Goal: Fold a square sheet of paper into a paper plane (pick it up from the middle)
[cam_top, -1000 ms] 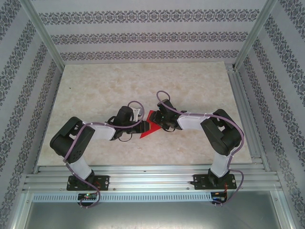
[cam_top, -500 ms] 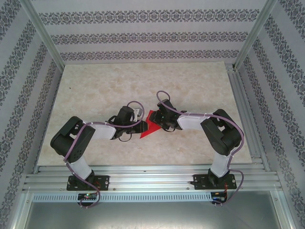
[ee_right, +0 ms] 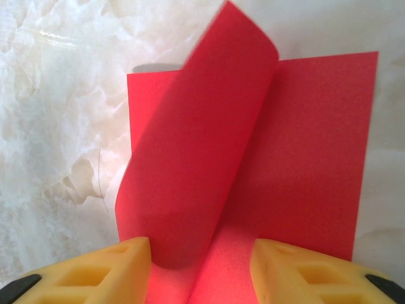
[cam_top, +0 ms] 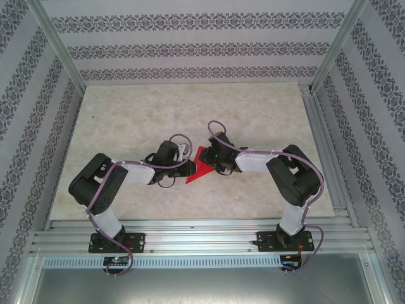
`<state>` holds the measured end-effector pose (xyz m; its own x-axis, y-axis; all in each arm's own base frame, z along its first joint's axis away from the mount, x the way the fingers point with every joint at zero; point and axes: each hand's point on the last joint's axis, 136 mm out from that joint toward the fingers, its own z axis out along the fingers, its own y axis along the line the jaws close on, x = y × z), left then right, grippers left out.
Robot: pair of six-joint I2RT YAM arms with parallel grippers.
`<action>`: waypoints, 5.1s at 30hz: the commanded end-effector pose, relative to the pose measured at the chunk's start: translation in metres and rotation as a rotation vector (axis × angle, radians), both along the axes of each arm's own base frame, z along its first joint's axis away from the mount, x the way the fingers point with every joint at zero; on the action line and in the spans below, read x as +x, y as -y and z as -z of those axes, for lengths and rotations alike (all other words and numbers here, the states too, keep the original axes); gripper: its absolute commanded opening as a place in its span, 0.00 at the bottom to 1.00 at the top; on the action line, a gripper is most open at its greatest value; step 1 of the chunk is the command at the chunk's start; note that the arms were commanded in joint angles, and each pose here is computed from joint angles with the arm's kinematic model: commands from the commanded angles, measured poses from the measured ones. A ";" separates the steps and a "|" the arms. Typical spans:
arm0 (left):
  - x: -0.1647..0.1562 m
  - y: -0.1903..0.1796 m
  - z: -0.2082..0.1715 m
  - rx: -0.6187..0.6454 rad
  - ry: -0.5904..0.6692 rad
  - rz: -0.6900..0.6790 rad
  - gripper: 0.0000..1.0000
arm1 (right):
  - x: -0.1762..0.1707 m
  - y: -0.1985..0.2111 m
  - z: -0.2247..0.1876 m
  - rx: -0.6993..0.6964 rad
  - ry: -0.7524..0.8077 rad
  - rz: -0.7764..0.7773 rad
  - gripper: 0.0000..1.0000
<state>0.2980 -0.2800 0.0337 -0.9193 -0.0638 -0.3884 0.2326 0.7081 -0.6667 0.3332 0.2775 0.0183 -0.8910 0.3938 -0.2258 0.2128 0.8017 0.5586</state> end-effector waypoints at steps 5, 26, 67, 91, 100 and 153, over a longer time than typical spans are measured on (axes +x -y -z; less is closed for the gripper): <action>-0.001 0.003 0.006 0.027 -0.005 0.019 0.15 | -0.046 0.055 0.073 -0.261 -0.213 0.048 0.43; 0.003 -0.006 -0.038 -0.023 0.086 -0.052 0.24 | -0.051 0.062 0.084 -0.326 -0.248 0.050 0.41; 0.006 -0.006 0.009 0.095 0.003 -0.037 0.12 | -0.056 0.064 0.089 -0.325 -0.260 0.054 0.42; 0.001 -0.013 0.019 0.134 -0.020 -0.041 0.06 | -0.060 0.067 0.098 -0.364 -0.278 0.035 0.45; 0.000 -0.017 0.022 0.158 -0.025 -0.049 0.06 | -0.060 0.065 0.101 -0.392 -0.282 0.014 0.48; 0.022 -0.007 0.011 0.088 0.016 -0.085 0.07 | -0.066 0.065 0.108 -0.419 -0.299 -0.003 0.48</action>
